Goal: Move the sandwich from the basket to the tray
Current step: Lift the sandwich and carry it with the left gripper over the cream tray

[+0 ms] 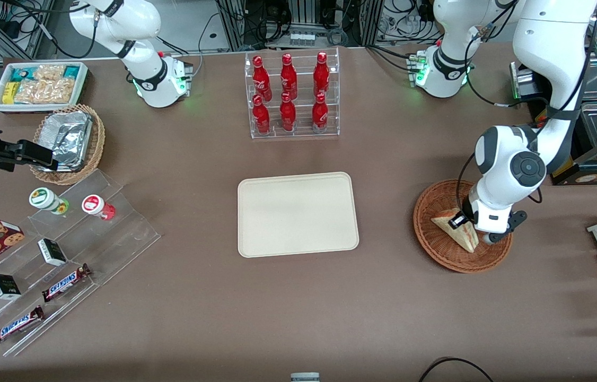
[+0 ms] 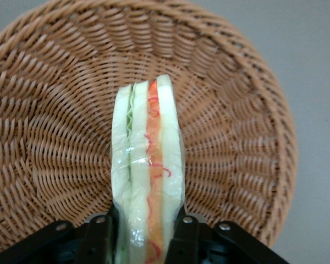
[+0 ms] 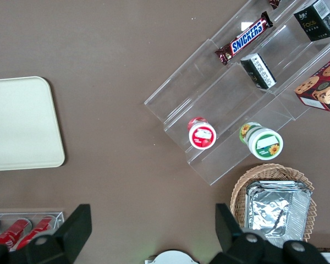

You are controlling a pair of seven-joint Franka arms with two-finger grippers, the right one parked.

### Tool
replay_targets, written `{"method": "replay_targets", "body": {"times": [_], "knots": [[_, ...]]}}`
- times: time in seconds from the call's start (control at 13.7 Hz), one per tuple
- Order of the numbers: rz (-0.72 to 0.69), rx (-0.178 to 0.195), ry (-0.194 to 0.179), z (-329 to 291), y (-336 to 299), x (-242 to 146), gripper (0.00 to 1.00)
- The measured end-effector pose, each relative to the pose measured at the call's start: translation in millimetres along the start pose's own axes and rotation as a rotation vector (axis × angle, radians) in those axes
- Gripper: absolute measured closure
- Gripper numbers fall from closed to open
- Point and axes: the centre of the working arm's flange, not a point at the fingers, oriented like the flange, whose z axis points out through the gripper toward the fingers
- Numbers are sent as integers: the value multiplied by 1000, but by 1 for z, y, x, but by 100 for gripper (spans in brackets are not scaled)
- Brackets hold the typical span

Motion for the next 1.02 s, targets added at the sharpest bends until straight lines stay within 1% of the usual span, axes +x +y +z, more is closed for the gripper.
{"method": "replay_targets", "body": {"times": [0.15, 0.29, 0.36, 0.44, 0.51, 0.58, 0.73, 0.88, 1.02], "knots": [[24, 25, -22, -25, 17, 3, 69], [86, 73, -39, -69, 48, -5, 74], [122, 100, -47, -96, 65, -12, 80], [160, 121, -54, -123, 82, -22, 83], [201, 128, -56, -146, 101, -36, 83], [244, 126, -51, -162, 121, -55, 83], [321, 119, -40, -171, 160, -104, 83], [387, 130, -45, -160, 193, -159, 83], [455, 138, -50, -143, 227, -204, 83]]}}
